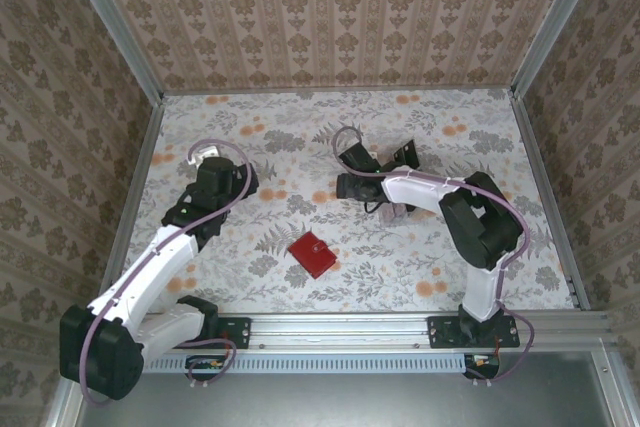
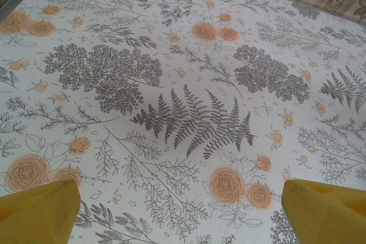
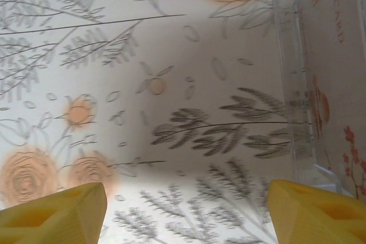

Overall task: Put the credit cards into the card holder
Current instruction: Move the storage box to the middle-right of the table.

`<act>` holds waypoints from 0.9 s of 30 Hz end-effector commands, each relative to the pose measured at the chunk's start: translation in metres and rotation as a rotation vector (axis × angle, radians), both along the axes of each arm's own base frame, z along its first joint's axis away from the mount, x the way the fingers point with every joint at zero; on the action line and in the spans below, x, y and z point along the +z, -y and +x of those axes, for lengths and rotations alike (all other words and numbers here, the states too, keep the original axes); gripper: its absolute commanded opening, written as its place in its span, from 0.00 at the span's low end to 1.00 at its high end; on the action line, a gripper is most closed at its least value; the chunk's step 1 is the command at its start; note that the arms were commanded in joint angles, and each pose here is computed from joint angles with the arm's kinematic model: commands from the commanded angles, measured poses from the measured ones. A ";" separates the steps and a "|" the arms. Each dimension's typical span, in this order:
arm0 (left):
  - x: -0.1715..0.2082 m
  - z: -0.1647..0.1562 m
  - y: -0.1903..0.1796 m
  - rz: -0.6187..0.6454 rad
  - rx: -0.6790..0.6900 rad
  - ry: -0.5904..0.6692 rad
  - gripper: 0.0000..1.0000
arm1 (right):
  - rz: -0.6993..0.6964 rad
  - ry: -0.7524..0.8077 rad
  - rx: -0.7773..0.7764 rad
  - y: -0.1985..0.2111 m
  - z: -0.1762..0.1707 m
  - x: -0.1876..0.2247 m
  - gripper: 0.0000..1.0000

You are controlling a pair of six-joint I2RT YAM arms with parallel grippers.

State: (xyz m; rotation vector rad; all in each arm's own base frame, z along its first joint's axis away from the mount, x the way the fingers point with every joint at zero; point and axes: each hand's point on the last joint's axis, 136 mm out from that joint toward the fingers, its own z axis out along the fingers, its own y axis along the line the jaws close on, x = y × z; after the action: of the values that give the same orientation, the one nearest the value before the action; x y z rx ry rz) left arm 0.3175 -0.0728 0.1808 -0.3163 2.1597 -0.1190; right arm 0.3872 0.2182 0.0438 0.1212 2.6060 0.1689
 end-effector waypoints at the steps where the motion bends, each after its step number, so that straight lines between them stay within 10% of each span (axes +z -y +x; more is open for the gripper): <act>1: 0.011 0.003 0.003 0.030 -0.007 0.012 1.00 | -0.051 0.001 -0.020 0.028 -0.002 0.003 0.76; 14: 0.003 0.005 0.023 0.039 -0.066 -0.016 1.00 | 0.094 0.054 0.128 0.012 0.008 0.040 0.76; 27: -0.019 -0.028 0.008 0.043 -0.061 -0.097 1.00 | -0.068 -0.010 0.445 -0.056 -0.100 0.049 0.69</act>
State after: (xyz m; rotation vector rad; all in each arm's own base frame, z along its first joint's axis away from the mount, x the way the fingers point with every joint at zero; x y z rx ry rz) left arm 0.3039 -0.0875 0.1669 -0.2361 2.2382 -0.1072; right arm 0.3127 0.2881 0.1170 -0.3902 2.5279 0.4113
